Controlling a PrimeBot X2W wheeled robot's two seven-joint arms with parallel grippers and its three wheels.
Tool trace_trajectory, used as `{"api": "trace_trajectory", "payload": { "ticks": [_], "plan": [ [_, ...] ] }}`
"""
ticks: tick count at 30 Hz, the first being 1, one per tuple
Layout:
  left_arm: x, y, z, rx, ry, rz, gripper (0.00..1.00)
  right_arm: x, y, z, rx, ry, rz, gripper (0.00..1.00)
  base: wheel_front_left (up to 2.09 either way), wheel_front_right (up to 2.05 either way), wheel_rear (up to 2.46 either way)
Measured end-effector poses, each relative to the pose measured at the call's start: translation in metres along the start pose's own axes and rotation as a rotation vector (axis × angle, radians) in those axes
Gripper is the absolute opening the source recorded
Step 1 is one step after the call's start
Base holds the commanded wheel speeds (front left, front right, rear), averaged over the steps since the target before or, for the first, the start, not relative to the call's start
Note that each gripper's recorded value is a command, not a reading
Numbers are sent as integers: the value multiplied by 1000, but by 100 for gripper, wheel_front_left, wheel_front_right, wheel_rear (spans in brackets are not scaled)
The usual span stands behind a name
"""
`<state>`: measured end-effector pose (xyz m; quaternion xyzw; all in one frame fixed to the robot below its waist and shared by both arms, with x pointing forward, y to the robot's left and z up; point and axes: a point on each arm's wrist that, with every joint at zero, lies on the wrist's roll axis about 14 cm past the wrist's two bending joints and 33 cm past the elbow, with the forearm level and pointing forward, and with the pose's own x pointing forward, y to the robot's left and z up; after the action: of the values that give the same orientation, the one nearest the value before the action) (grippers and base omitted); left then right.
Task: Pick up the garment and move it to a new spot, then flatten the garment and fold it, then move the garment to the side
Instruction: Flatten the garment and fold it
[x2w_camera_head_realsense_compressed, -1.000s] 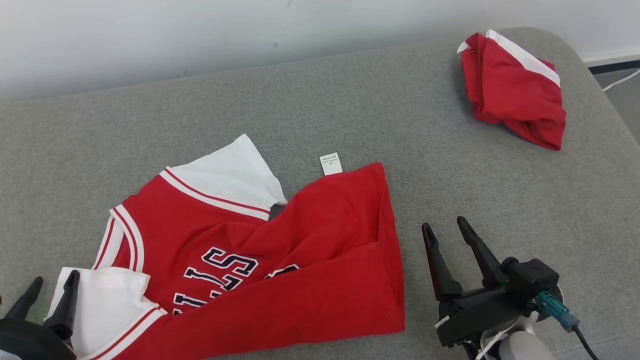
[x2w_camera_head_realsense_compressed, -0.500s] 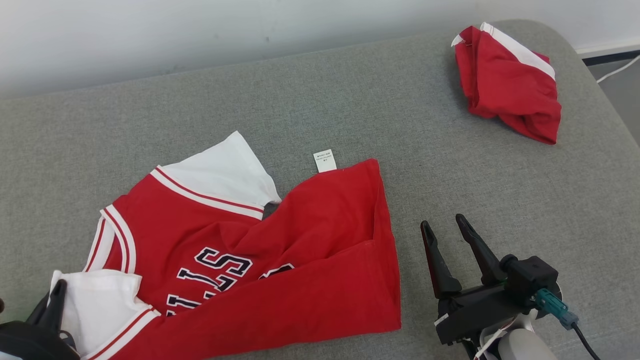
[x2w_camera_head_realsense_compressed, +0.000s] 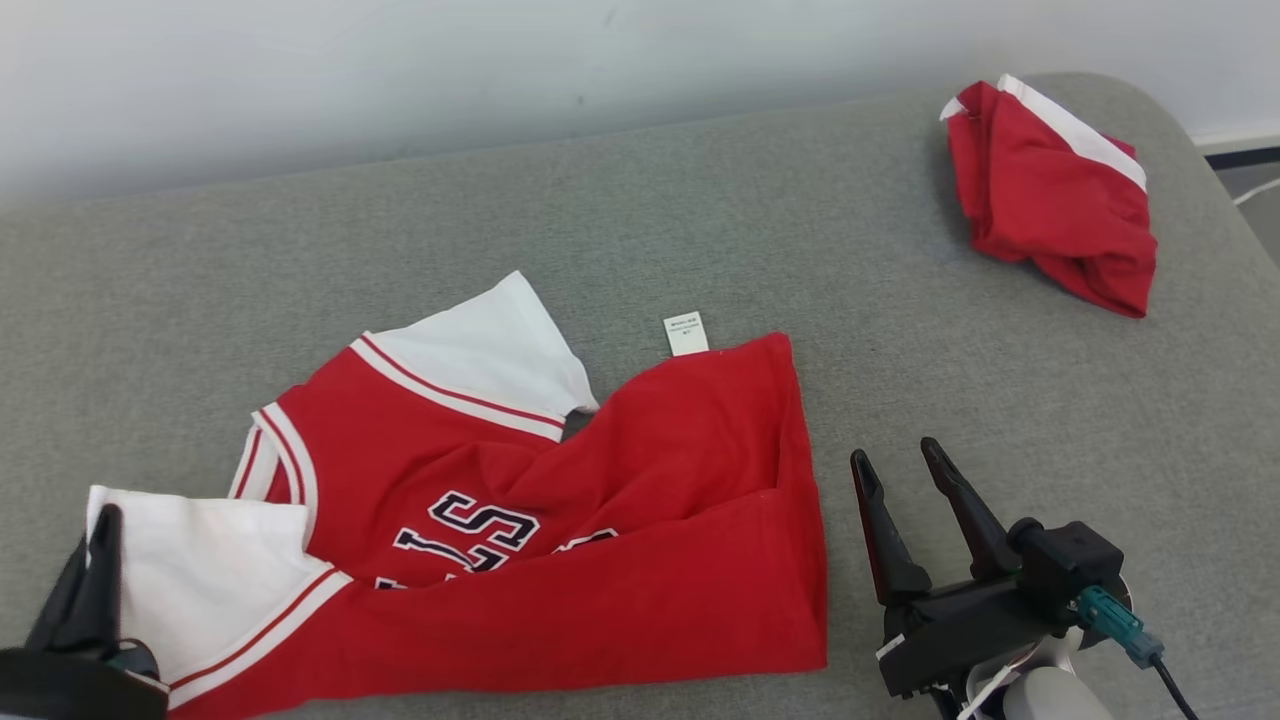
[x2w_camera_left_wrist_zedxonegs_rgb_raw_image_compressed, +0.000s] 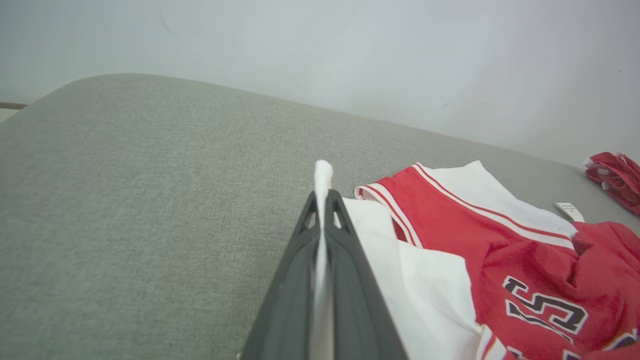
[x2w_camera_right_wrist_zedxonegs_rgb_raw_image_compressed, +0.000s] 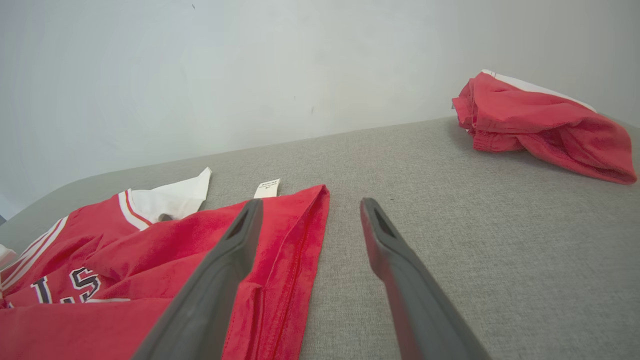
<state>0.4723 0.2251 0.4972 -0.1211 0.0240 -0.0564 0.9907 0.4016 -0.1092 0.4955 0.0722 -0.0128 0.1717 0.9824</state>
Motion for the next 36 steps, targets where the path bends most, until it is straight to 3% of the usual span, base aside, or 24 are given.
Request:
{"api": "trace_trajectory", "payload": {
  "ticks": [20,28,35,36],
  "plan": [
    [-95,-16,7,-172,-126,34,0,11,30,-4,-7,11,114,100,0,0,0],
    [-120,-14,-13,-245,-82,69,0,14,35,-3,-10,10,137,100,0,0,0],
    [-134,-4,-39,-225,3,107,0,17,40,-4,-12,12,154,100,0,0,0],
    [-136,-3,-43,-223,14,113,5,17,41,-4,-12,11,157,100,0,0,0]
  ]
}}
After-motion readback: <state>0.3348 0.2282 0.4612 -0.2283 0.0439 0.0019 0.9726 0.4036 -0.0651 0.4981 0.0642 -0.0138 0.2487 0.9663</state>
